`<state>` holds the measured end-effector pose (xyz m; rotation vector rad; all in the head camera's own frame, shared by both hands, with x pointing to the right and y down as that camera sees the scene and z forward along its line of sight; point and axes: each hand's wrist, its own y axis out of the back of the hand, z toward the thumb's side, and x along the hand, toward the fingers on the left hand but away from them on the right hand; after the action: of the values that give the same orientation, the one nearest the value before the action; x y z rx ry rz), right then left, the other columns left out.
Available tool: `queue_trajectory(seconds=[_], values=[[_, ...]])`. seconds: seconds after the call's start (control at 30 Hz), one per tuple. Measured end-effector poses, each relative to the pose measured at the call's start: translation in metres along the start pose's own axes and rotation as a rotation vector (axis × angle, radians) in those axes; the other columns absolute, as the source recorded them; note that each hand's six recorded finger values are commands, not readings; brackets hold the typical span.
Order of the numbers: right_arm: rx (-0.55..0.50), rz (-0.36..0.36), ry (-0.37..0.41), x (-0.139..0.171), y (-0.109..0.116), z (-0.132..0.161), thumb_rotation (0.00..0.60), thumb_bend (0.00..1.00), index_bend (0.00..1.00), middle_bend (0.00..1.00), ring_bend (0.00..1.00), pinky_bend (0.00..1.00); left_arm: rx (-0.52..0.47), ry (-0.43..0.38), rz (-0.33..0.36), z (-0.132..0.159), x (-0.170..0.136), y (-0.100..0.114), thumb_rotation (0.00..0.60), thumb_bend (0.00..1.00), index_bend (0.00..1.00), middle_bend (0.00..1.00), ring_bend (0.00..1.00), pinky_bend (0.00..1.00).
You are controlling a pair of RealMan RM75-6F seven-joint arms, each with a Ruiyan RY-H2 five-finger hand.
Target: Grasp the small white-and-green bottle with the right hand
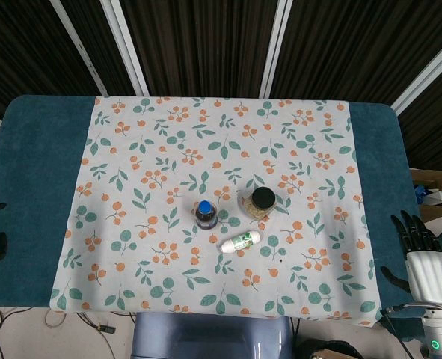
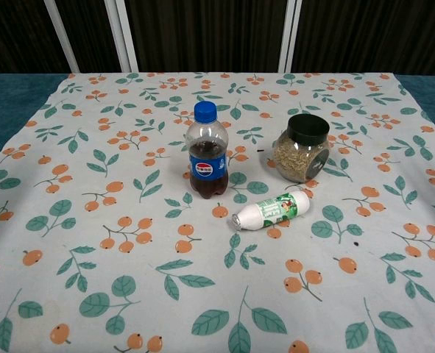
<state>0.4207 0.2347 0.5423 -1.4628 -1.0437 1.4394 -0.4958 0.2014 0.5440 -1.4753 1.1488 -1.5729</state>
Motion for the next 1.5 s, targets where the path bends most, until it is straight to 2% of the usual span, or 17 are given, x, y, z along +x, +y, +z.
queue_trajectory(seconds=[0.83, 1.1, 1.2, 1.33, 1.5], values=[[-0.017, -0.005, -0.020, -0.002, 0.000, -0.003, 0.600, 0.21, 0.00, 0.03, 0.02, 0.19, 0.004, 0.001, -0.004, 0.001, -0.001, -0.001, 0.600, 0.54, 0.19, 0.07, 0.10, 0.02], [-0.032, 0.014, -0.005, 0.000, -0.003, 0.004, 0.600, 0.21, 0.00, 0.08, 0.02, 0.19, -0.003, 0.008, -0.002, 0.000, -0.001, -0.001, 0.600, 0.54, 0.19, 0.07, 0.10, 0.02], [-0.045, 0.027, 0.016, 0.001, -0.004, 0.011, 0.600, 0.21, 0.01, 0.08, 0.04, 0.19, -0.001, 0.011, -0.003, 0.000, 0.000, -0.002, 0.600, 0.54, 0.19, 0.07, 0.10, 0.02], [-0.061, 0.067, 0.075, -0.006, -0.008, 0.027, 0.600, 0.21, 0.02, 0.14, 0.10, 0.24, 0.008, 0.010, -0.014, 0.001, 0.000, -0.005, 0.600, 0.54, 0.19, 0.07, 0.10, 0.02], [-0.086, 0.173, 0.171, -0.020, -0.024, 0.055, 0.600, 0.21, 0.06, 0.19, 0.16, 0.26, 0.002, 0.012, -0.010, 0.002, 0.000, -0.004, 0.600, 0.54, 0.18, 0.07, 0.10, 0.02]])
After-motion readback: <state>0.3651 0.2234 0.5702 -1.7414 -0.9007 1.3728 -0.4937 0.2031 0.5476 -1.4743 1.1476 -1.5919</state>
